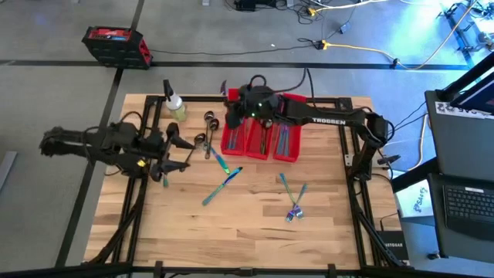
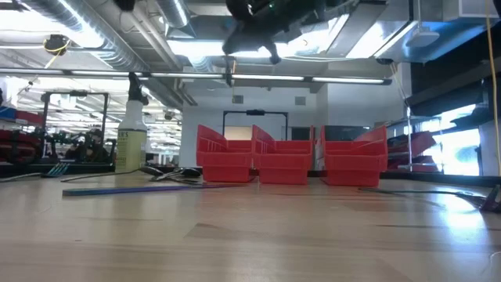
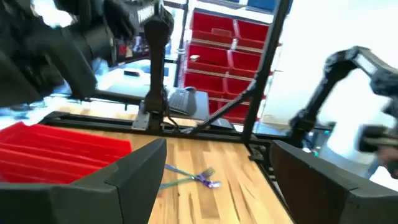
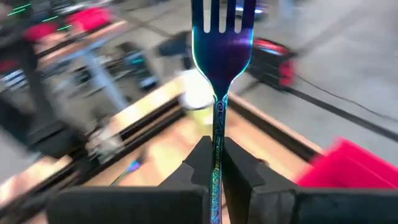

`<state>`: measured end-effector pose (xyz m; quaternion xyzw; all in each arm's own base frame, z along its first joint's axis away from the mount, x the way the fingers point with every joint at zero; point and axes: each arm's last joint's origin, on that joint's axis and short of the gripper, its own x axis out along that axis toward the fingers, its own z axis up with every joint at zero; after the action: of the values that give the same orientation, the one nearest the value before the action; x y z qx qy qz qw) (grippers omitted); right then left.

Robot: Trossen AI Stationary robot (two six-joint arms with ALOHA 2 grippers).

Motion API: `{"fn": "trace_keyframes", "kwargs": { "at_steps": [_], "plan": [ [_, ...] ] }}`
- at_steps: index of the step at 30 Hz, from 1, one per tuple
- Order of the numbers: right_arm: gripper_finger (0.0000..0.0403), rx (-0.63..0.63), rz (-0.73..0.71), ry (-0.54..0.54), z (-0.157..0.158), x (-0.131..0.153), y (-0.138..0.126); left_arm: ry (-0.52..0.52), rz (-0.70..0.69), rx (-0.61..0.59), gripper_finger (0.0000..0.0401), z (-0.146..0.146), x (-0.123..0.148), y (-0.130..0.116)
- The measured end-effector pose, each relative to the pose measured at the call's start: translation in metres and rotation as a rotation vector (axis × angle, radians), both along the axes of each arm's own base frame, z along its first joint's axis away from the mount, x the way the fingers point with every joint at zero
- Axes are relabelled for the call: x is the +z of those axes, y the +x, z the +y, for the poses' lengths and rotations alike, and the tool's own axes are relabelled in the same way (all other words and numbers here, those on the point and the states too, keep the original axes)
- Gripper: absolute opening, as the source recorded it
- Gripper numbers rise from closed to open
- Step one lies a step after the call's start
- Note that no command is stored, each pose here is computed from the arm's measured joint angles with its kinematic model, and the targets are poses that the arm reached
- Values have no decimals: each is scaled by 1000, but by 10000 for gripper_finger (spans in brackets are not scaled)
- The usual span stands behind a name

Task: Sort silverware
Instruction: Put the blue fork into the left red silverware bin

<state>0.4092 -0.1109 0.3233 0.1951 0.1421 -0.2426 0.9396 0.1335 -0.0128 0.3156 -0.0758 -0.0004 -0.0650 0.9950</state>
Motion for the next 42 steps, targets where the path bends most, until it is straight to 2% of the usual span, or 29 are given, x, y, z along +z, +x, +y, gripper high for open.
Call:
{"fn": "trace_keyframes", "kwargs": {
  "at_steps": [4,9,12,18,23,27,31,42],
  "plan": [
    [0,-185,63,88,-9,-10,8,27,7,7,275,11,-29,-13],
    [0,-281,163,205,-17,-25,27,57,16,45,275,15,-52,-22],
    [0,-361,222,228,-26,-24,33,76,79,61,275,16,-64,-25],
    [0,-394,279,337,-42,-27,49,21,261,97,275,17,-83,-26],
    [0,-432,395,431,-63,-44,52,34,285,151,275,18,-85,-26],
    [0,-457,365,503,-82,-40,48,33,287,180,275,19,-85,-26],
    [0,-463,372,628,-98,-56,47,33,288,185,275,19,-85,-26],
    [0,-503,431,746,-94,-63,41,59,286,198,275,20,-85,-26]
  ]
}}
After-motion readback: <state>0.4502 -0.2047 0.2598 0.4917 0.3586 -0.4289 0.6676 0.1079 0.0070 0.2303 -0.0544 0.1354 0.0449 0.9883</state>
